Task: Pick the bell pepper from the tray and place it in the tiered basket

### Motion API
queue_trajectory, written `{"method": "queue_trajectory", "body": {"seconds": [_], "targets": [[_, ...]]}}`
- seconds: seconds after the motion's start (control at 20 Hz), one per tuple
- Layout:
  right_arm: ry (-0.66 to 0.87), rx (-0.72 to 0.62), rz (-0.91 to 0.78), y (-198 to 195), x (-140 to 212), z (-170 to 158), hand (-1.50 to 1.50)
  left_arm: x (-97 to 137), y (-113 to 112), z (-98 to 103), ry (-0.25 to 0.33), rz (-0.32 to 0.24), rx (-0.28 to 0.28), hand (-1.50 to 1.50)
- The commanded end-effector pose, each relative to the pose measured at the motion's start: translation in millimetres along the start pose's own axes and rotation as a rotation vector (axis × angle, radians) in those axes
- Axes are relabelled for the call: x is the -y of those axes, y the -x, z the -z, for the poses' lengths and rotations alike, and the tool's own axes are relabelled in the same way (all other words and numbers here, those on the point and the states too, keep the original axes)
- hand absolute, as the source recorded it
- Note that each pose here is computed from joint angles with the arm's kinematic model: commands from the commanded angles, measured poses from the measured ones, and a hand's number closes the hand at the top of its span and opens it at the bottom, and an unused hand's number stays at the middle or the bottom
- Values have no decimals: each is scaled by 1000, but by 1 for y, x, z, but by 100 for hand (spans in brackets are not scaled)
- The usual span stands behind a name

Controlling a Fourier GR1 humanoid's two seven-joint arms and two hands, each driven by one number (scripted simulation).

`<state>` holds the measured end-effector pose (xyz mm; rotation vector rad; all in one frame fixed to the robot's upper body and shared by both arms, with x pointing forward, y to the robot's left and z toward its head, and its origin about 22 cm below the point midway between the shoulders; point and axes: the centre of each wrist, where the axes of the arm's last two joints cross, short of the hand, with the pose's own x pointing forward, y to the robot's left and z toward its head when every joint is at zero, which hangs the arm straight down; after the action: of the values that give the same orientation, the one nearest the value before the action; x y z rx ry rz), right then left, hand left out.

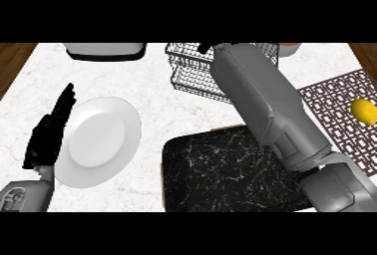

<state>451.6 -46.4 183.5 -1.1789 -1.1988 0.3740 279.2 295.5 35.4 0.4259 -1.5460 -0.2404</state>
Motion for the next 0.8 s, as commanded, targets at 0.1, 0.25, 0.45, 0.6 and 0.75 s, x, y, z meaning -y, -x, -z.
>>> {"method": "queue_trajectory", "body": {"seconds": [0.1,0.25,0.45,0.6,0.75], "targets": [[156,22,178,-2,25,10,-150,-5,-10,12,-1,1,-4,0],[203,16,196,-7,22,-7,-150,4,15,1,-8,-8,-31,0],[195,-85,252,-20,67,-3,-150,-5,13,-11,-29,-3,-41,0],[173,-142,314,4,72,3,-150,-7,17,-14,-35,-4,-59,0],[111,-154,312,26,76,-2,-150,-10,17,-15,-60,1,-65,0]]}}
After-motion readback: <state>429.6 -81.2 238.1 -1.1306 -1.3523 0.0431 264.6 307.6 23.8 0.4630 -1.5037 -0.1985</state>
